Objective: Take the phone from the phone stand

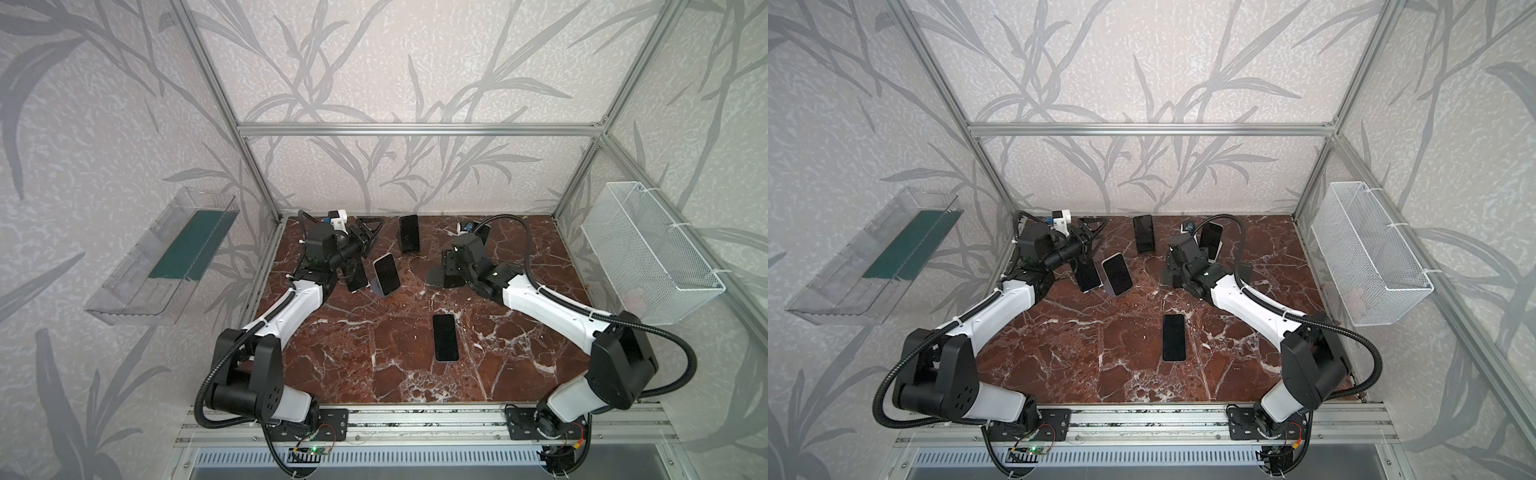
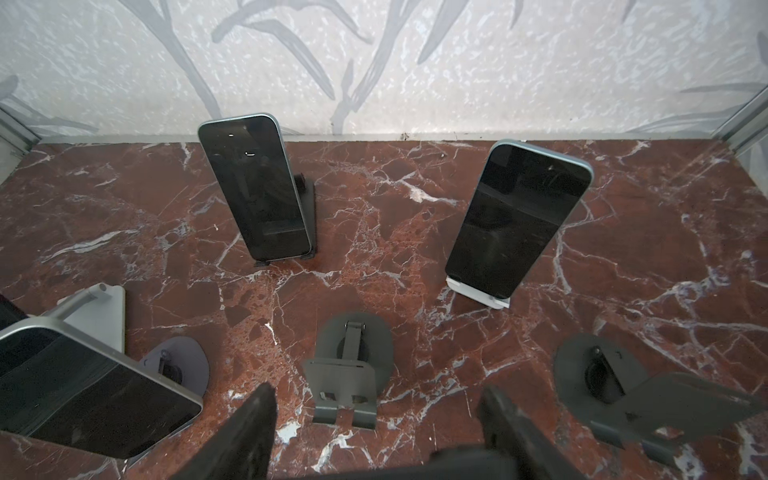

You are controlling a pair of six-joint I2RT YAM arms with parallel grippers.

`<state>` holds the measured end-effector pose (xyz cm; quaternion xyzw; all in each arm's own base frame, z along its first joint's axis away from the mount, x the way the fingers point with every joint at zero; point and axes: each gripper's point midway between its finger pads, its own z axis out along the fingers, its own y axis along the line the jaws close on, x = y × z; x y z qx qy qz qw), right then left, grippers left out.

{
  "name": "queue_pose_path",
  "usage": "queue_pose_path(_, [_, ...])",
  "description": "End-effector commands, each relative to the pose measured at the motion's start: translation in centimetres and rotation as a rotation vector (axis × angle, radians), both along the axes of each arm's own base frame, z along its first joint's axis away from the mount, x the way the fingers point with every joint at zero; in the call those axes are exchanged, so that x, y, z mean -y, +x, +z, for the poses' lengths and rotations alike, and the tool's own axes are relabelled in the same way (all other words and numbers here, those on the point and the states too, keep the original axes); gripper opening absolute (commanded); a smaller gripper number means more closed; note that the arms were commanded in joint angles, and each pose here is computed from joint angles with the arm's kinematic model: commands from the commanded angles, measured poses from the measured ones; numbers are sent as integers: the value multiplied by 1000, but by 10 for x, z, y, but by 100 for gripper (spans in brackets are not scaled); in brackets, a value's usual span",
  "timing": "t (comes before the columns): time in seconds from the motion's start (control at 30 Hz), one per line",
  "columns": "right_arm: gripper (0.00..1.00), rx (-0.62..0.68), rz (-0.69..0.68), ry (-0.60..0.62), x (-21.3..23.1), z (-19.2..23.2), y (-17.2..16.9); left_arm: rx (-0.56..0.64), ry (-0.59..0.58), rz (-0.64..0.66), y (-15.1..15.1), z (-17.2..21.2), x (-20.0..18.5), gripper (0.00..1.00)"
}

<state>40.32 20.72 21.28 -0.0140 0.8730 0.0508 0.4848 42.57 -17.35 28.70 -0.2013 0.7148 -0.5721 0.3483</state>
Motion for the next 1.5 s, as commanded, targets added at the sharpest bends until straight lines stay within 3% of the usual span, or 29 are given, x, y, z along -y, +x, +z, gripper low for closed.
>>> queue_pose_path(0.0, [62, 41, 25, -18, 10, 25, -13, 88, 15, -31, -7, 30, 8, 78])
queue_pose_path(0.43, [63, -46, 29, -83, 60, 5, -71, 87, 38, -82, -17, 27, 30, 78])
queue_pose_path(0.93, [63, -275, 89, -83, 82, -55, -133, 113, 90, -198, -44, 27, 75, 78])
queue_pose_path(1.47, [63, -472, 151, 16, 62, -110, -142, 108, 95, -226, -49, 24, 84, 78])
